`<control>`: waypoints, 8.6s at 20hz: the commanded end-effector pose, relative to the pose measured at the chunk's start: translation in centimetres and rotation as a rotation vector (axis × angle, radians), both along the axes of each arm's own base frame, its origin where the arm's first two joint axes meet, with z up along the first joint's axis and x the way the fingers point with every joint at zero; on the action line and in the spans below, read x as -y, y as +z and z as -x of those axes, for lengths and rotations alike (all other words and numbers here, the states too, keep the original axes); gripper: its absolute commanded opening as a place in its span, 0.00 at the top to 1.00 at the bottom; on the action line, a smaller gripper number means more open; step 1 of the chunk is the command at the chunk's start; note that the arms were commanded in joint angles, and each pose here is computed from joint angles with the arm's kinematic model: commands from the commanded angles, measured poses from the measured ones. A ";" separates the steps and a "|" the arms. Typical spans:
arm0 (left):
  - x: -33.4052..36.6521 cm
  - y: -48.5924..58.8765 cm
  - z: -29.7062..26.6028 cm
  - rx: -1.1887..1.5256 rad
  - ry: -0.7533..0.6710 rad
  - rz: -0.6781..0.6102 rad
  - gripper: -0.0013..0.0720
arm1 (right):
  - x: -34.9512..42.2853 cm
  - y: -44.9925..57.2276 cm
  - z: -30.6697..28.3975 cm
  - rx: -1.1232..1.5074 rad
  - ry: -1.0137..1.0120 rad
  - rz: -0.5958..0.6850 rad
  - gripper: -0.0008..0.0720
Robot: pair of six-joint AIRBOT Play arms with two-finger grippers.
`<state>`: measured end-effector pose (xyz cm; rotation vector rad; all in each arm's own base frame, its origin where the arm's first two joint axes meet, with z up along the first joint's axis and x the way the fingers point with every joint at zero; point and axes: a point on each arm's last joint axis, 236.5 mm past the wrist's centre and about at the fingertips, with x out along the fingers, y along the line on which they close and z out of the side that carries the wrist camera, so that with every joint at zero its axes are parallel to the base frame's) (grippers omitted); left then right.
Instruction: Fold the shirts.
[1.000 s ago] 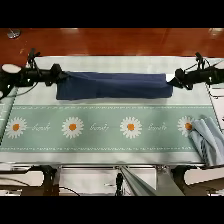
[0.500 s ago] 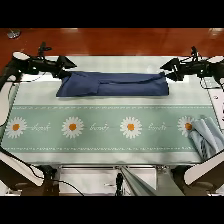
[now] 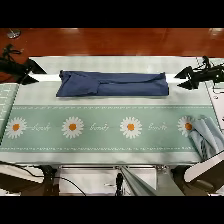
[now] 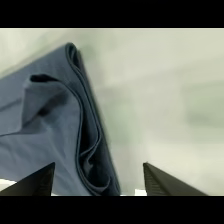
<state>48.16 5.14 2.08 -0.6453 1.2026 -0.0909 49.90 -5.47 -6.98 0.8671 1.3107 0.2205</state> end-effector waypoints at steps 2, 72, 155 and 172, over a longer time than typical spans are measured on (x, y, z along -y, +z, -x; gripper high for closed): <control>2.5 4.6 -0.8 0.269 0.011 -0.170 0.03 | -4.1 -2.5 0.7 -0.052 0.111 -0.016 0.13; 18.3 12.6 22.3 0.468 -0.215 0.079 0.95 | -41.5 11.4 4.6 0.307 0.535 -0.134 0.13; 15.1 16.5 15.1 0.724 -0.038 0.008 0.95 | 12.4 26.1 29.3 0.163 -0.738 0.636 0.48; 14.8 3.4 10.7 0.131 -0.411 -0.476 0.95 | -11.6 9.0 10.5 0.134 0.414 0.921 0.96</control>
